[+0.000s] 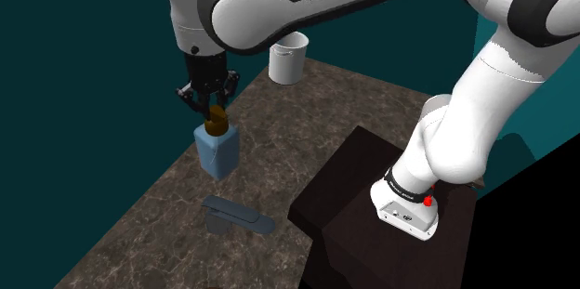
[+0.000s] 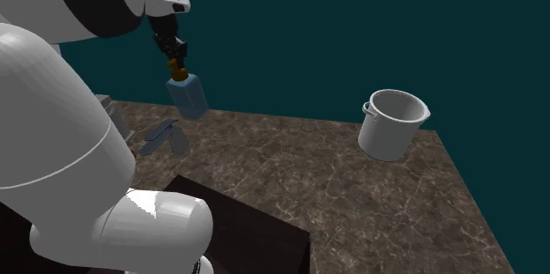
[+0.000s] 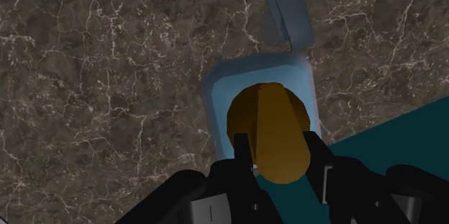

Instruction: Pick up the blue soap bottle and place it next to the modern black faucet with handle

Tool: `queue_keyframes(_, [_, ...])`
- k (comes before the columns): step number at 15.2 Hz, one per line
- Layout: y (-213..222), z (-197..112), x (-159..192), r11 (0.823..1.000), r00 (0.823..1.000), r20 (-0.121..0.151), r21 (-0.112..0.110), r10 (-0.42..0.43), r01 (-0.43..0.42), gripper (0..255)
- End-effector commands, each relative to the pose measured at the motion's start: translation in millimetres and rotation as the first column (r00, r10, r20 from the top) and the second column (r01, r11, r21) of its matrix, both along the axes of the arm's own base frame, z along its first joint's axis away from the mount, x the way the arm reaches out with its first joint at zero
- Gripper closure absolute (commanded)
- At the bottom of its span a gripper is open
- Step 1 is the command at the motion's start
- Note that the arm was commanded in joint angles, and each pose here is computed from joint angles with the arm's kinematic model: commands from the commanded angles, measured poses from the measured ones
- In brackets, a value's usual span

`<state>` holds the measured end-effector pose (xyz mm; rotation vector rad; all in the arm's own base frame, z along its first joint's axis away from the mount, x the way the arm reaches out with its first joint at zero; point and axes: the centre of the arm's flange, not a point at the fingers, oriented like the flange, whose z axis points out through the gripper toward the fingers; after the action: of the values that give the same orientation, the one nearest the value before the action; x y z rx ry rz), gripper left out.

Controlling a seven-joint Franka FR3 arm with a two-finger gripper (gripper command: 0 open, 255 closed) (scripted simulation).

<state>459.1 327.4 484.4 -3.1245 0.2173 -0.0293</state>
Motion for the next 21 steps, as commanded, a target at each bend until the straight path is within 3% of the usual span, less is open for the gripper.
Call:
queue_keyframes(1, [-1, -10, 1, 1.000, 1.000, 0.001, 0.001, 0.000, 0.000, 255])
queue_keyframes(21, [-1, -115, 1, 1.000, 1.000, 0.001, 0.001, 0.000, 0.000, 255])
